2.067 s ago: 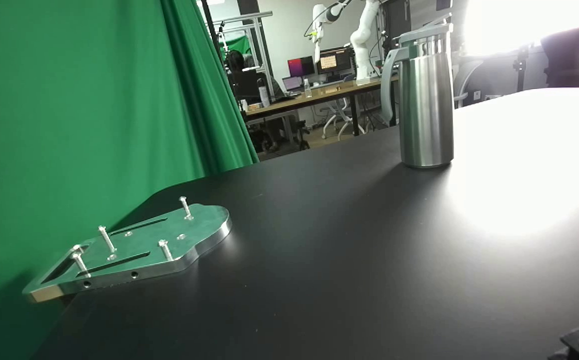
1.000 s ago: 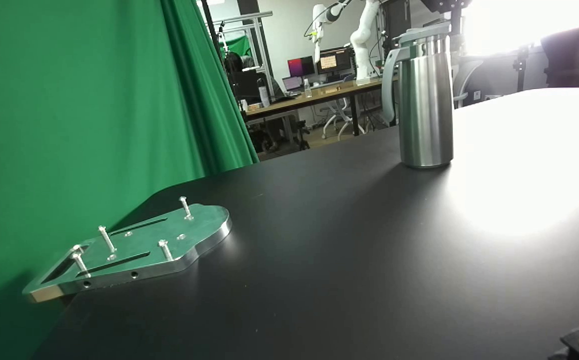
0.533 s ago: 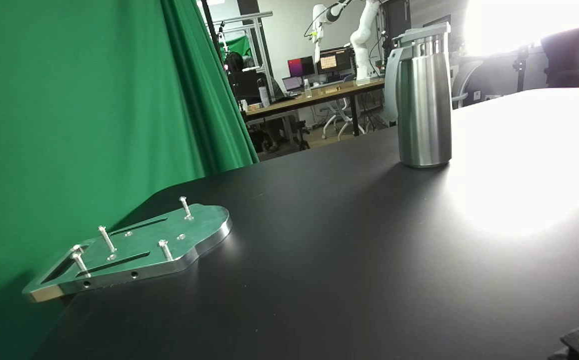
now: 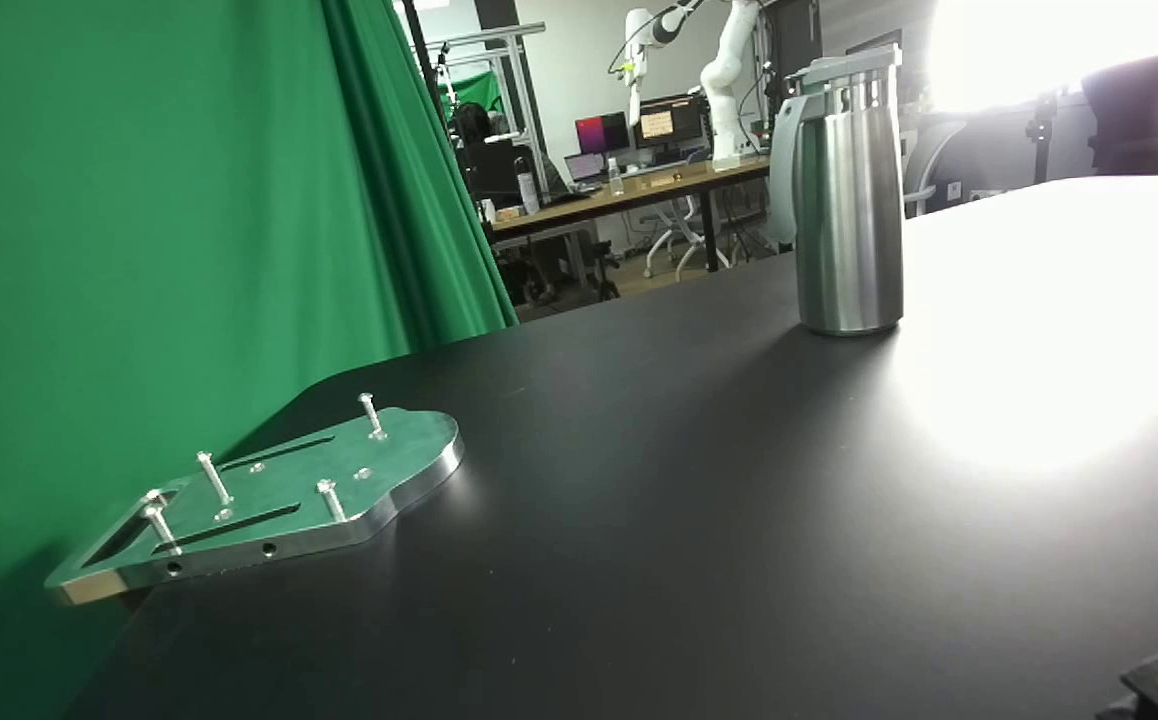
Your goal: Close the small lid on top of the silver cup.
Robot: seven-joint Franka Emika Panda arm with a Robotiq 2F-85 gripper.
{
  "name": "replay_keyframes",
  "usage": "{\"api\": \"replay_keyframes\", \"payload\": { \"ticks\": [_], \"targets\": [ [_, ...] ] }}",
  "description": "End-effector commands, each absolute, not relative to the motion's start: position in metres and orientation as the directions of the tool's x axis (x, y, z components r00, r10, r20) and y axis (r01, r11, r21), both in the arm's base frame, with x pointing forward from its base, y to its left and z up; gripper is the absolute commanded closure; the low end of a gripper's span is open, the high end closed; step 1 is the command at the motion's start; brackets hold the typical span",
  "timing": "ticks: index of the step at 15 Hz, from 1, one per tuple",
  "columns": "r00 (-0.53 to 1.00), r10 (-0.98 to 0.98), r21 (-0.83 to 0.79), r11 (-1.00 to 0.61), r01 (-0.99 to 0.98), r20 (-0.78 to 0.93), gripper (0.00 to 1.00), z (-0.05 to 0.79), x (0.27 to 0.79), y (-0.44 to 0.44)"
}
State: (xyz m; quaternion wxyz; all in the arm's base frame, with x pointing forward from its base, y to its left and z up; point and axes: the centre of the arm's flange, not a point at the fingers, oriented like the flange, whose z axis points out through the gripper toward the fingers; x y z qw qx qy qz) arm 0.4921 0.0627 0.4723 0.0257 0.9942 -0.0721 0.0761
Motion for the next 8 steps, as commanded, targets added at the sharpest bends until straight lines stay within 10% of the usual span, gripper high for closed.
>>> {"api": "replay_keyframes", "payload": {
  "ticks": [1, 8],
  "targets": [
    [0.979, -0.14, 0.043, -0.988, -0.148, 0.148, 0.52, 0.4704, 0.4875, 0.063],
    [0.98, -0.141, 0.048, -0.988, -0.149, 0.138, 0.34, 0.4681, 0.4783, 0.0627]
  ]
}}
